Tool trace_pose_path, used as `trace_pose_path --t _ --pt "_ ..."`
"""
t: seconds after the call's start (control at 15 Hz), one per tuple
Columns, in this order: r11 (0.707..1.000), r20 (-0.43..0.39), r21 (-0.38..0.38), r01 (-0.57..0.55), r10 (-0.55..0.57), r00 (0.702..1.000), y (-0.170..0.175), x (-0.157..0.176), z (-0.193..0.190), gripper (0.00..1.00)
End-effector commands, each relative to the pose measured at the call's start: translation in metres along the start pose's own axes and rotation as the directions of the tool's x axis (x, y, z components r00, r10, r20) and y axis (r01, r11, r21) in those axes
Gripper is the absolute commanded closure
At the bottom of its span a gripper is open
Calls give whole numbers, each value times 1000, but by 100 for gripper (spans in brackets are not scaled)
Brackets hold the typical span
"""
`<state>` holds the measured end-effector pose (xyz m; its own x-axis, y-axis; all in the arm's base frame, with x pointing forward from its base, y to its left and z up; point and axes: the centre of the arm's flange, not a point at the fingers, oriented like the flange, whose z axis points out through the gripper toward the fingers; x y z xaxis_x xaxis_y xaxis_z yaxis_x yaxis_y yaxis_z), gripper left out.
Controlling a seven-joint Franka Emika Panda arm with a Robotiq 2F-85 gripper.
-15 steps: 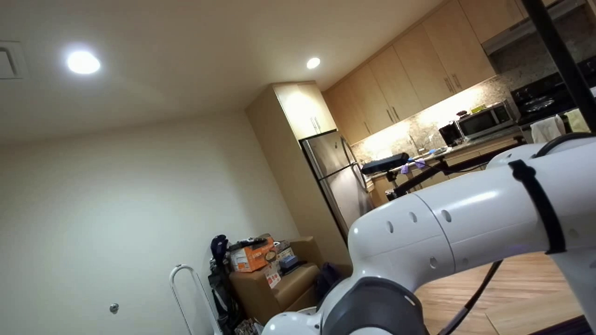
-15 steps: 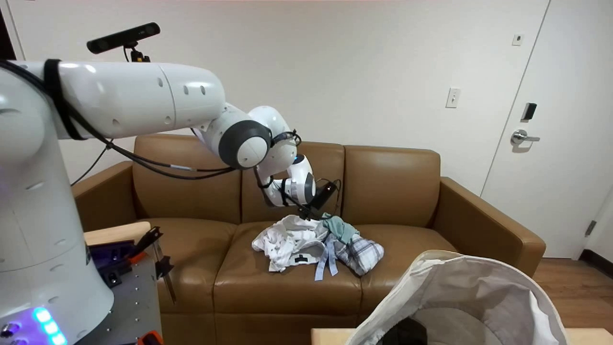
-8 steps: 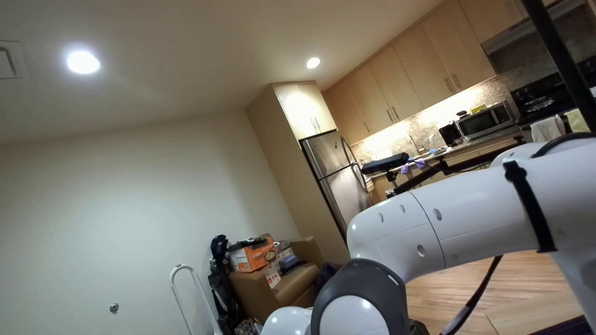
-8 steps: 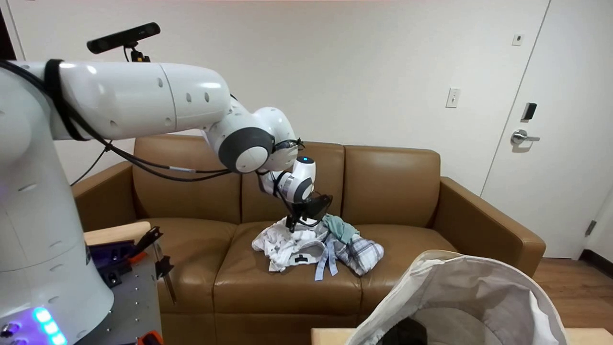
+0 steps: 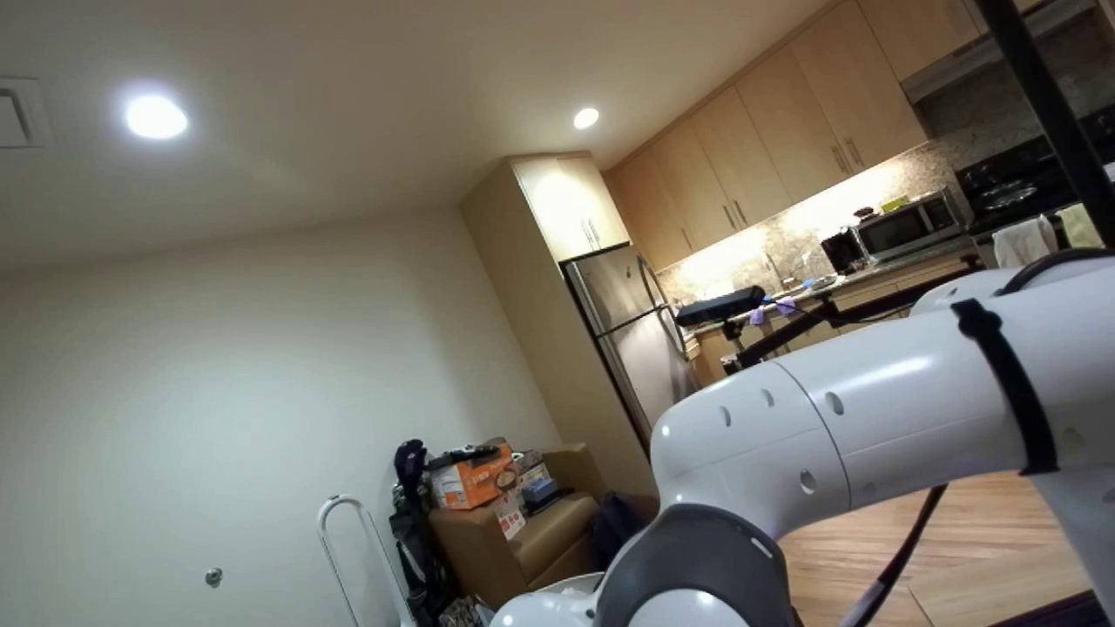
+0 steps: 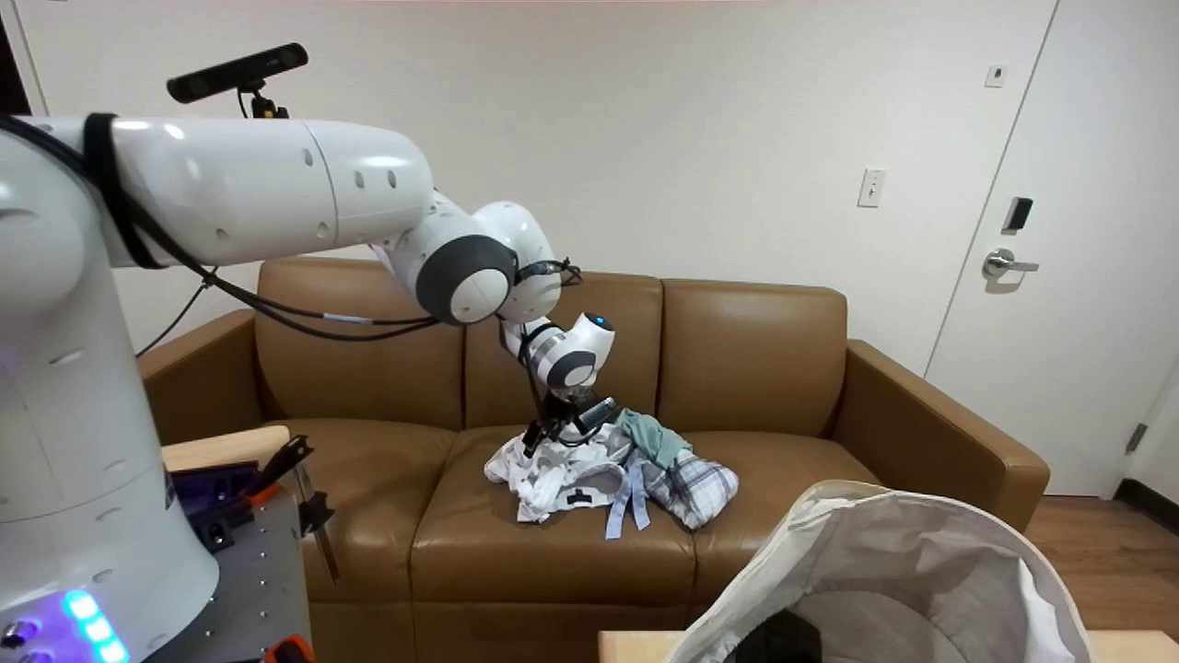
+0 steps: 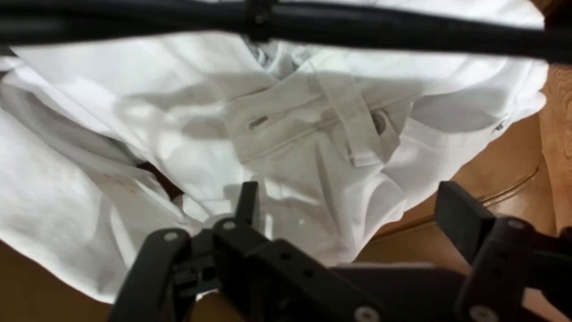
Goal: Put the white short in the bag
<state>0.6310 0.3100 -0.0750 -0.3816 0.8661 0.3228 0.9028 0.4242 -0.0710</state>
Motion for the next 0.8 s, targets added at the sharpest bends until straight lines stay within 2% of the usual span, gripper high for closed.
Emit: trace_pose_path --t 0.0,0.2,0.27,0.4,0.53,0.73 --pt "1000 -79 -10 -24 23 997 54 -15 51 0" --pt "989 14 -131 -74 77 997 51 -23 57 0" --pt "986 0 -154 -68 69 998 52 -26 59 0" --pt "976 26 -205 -78 85 996 51 -27 64 0" --pt "972 15 -199 -124 129 991 48 -27 70 0" --pt "966 -51 -112 -235 231 972 41 -24 79 0"
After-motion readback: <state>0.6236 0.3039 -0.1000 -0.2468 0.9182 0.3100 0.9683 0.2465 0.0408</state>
